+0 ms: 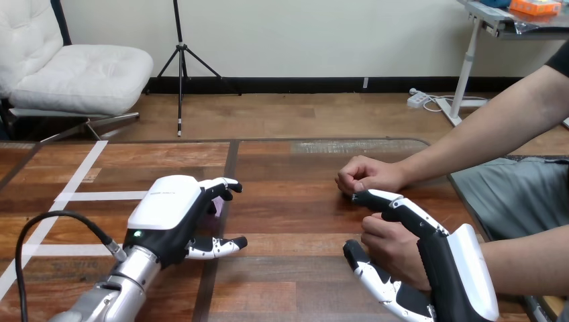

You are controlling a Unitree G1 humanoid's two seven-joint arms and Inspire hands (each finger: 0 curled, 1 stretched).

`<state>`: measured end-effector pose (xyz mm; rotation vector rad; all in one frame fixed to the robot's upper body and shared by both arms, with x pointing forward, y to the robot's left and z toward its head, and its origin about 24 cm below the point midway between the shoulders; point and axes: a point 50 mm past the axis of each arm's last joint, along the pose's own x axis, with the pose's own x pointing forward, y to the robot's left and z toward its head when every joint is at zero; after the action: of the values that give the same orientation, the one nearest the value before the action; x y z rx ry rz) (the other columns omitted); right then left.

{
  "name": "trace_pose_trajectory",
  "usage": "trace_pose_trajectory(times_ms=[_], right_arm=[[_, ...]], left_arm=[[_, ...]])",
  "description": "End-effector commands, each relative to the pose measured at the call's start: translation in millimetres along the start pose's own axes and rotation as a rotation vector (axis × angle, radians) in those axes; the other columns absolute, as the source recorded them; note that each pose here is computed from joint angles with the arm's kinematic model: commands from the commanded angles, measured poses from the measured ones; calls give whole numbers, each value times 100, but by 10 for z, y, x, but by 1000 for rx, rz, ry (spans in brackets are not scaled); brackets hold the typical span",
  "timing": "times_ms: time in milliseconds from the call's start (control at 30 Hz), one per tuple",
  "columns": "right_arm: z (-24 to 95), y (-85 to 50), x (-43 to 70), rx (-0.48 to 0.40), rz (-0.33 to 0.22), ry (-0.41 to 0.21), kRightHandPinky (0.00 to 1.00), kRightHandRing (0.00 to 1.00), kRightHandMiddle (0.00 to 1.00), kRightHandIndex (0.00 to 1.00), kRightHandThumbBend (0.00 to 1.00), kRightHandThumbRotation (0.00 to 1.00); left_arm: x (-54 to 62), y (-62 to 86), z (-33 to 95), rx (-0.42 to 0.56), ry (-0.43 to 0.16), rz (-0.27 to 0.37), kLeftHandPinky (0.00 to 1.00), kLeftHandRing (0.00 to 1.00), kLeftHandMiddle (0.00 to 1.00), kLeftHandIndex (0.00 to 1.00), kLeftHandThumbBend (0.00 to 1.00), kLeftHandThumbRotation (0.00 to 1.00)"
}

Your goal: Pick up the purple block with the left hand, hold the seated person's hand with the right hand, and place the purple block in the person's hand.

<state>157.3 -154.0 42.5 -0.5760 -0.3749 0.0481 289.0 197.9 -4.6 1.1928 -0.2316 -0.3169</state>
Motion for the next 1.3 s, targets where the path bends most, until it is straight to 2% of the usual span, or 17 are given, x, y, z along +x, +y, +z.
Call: trace_pose_trajectory(times_ms=[0, 533, 1267], right_arm=[[80, -36, 154, 14, -31, -80, 72, 75, 75, 73, 44, 42], [67, -36, 159, 19, -28, -81, 71, 75, 75, 73, 44, 42], [62, -51, 166, 0, -25, -67, 70, 75, 75, 74, 44, 42]], left_arm=[[37, 69, 28, 13, -17, 42, 48, 61, 73, 76, 71, 33], [39, 75, 34, 45, -18, 66, 50, 63, 74, 77, 72, 35], [39, 73, 7, 61, -2, 71, 45, 59, 73, 76, 71, 37]])
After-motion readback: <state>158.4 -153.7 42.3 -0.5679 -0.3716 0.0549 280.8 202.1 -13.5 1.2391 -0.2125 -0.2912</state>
